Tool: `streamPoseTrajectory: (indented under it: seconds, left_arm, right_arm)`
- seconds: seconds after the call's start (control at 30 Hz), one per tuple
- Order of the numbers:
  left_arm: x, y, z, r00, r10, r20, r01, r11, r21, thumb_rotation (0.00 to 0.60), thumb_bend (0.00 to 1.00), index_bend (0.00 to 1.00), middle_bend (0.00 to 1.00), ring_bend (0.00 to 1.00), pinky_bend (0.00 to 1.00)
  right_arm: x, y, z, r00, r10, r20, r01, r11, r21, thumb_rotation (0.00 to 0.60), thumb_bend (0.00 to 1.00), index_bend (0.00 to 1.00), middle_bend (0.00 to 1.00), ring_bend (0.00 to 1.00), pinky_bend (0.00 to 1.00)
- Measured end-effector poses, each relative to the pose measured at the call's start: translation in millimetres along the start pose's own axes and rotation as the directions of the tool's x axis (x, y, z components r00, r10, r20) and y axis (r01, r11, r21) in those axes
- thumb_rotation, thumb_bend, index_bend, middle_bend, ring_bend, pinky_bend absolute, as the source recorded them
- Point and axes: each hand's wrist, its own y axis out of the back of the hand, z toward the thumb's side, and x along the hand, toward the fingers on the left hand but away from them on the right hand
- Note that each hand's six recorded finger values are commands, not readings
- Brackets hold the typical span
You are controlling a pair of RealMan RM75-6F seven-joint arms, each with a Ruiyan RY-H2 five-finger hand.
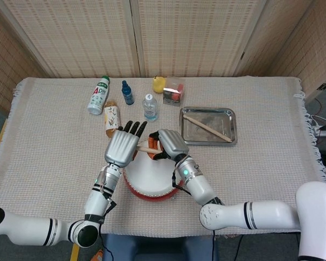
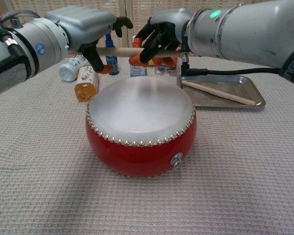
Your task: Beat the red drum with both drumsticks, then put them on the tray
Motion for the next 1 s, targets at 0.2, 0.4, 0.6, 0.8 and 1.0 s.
streamPoseTrajectory:
  seconds: [0.2, 0.4, 0.6, 0.8, 1.0]
  left_arm:
    - [0.4, 1.1, -3.6, 1.000, 0.005, -0.004, -0.005, 1.000, -0.009, 0.600, 0.31, 0.00, 0.01, 0.00, 0.25]
    - [1.0, 3.4, -10.1, 1.000, 0.011, -0.017, -0.011, 1.000, -0.011, 0.600, 0.31, 0.00, 0.00, 0.00, 0.23]
    - [0.7, 4.1, -21.1, 0.999, 0.001, -0.037, -0.001, 1.000, -0.011, 0.600, 0.31, 0.00, 0.00, 0.00, 0.22]
    - [0.1, 2.1, -40.8, 0.997, -0.009, -0.072, 0.009, 1.000, 0.003, 0.600, 0.31, 0.00, 0.00, 0.00, 0.22]
    - [-0.6, -2.6, -60.7, 0.994, -0.020, -0.111, 0.023, 0.999, 0.025, 0.600, 0.31, 0.00, 0.00, 0.00, 0.22]
  right_arm:
    - [0.4, -0.1, -0.5, 1.000, -0.006, -0.015, 0.006, 1.000, 0.003, 0.600, 0.76, 1.00, 0.70, 0.75, 0.84]
    - [2.9, 2.5, -1.7, 1.000, -0.013, -0.027, 0.013, 1.000, 0.003, 0.600, 0.76, 1.00, 0.70, 0.75, 0.84]
    - [7.9, 8.8, -7.1, 0.999, -0.023, -0.025, 0.023, 1.000, 0.010, 0.600, 0.76, 1.00, 0.71, 0.75, 0.84]
    - [18.0, 22.0, -17.9, 0.999, -0.045, -0.017, 0.045, 0.999, 0.012, 0.600, 0.76, 1.00, 0.71, 0.75, 0.84]
    - [33.6, 41.5, -39.6, 0.997, -0.074, 0.011, 0.074, 0.997, 0.015, 0.600, 0.76, 1.00, 0.71, 0.75, 0.84]
